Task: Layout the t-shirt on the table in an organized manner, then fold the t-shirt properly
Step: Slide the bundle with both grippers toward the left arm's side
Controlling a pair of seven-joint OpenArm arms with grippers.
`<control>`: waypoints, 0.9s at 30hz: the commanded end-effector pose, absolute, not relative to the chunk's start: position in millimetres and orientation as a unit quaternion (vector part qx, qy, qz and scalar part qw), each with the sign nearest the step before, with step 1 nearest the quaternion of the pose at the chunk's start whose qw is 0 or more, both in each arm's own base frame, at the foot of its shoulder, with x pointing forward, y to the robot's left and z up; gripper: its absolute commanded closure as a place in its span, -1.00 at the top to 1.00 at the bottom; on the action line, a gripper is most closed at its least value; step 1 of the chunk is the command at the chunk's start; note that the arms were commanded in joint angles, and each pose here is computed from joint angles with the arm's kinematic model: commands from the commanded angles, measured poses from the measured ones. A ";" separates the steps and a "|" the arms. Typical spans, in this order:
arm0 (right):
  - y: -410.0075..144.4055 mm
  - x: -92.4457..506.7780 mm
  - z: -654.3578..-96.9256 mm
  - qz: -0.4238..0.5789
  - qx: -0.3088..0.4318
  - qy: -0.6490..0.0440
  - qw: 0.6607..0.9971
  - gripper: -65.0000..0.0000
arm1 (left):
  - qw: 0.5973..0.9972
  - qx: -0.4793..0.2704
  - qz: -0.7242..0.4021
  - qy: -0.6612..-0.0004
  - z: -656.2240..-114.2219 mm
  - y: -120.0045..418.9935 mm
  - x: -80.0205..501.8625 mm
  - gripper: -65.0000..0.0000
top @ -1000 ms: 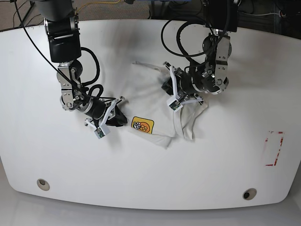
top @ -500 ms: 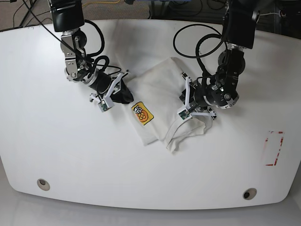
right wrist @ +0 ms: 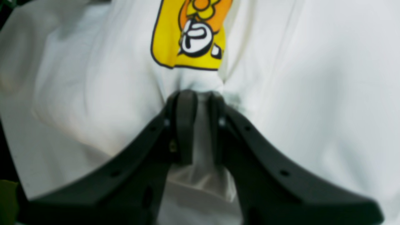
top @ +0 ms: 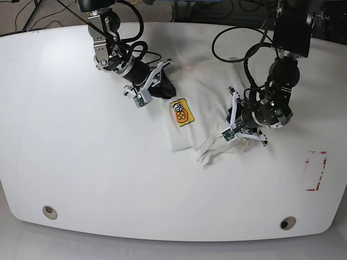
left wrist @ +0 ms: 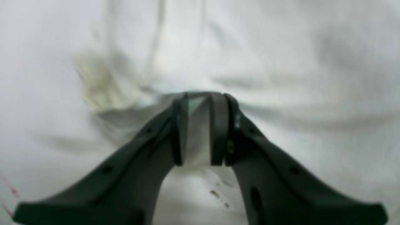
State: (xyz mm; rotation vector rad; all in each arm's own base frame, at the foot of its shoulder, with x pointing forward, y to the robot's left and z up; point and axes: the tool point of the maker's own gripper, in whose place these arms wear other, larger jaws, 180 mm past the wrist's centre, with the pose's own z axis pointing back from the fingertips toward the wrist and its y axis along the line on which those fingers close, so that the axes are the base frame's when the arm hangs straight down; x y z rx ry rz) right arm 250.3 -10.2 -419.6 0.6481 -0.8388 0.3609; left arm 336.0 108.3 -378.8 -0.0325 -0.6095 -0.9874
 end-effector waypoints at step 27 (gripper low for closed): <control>-14.4 255.2 -365.3 0.216 0.241 -0.403 0.856 -0.73 | 0.829 -0.089 -0.346 -0.429 -316.5 57.3 330.5 -0.69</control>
